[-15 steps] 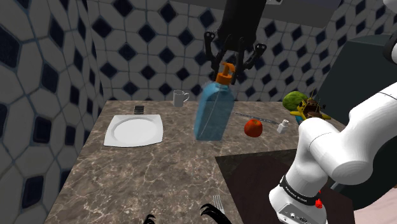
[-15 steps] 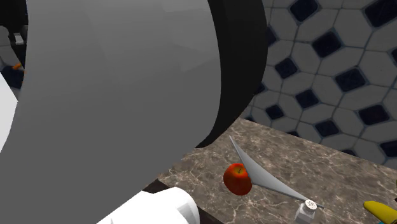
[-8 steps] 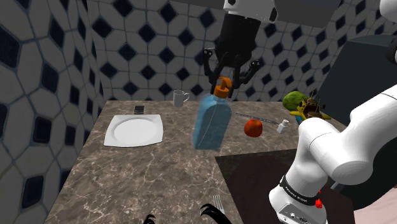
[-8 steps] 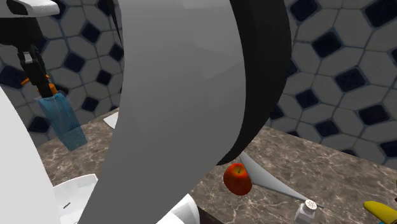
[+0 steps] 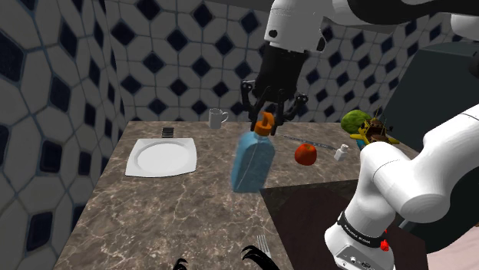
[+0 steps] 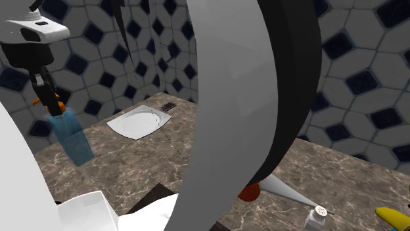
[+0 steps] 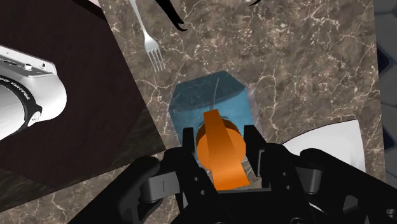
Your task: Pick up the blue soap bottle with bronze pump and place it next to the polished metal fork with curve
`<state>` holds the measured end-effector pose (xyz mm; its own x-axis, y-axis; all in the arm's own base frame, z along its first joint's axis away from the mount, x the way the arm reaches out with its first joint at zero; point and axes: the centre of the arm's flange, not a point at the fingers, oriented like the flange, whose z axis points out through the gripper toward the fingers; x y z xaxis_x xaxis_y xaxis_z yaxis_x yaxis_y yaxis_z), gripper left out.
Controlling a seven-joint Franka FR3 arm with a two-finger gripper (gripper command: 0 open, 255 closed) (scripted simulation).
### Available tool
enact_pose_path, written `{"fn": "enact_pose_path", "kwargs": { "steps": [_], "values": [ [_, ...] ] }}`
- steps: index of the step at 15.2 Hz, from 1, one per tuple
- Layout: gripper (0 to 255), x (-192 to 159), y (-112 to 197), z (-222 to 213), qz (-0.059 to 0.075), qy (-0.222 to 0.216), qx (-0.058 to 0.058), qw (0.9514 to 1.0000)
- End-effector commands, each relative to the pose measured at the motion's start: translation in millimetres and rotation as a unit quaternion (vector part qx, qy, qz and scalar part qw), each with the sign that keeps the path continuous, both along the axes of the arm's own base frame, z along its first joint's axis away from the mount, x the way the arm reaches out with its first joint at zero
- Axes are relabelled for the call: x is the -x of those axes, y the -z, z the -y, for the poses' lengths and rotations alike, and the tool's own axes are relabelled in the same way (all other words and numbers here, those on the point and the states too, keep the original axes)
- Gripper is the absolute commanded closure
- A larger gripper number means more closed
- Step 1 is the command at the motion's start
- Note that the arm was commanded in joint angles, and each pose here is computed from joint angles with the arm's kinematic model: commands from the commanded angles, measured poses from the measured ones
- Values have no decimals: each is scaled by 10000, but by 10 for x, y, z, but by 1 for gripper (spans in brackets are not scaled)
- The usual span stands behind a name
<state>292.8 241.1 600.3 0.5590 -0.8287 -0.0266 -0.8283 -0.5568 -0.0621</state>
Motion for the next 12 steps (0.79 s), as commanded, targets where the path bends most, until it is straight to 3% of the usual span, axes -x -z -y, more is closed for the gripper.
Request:
{"fn": "enact_pose_path", "kwargs": {
  "steps": [1, 12],
  "values": [
    [255, 2, 108, 1, 4, 0, -3, 10000],
    [255, 2, 688, 1, 4, 0, -3, 10000]
  ]
}}
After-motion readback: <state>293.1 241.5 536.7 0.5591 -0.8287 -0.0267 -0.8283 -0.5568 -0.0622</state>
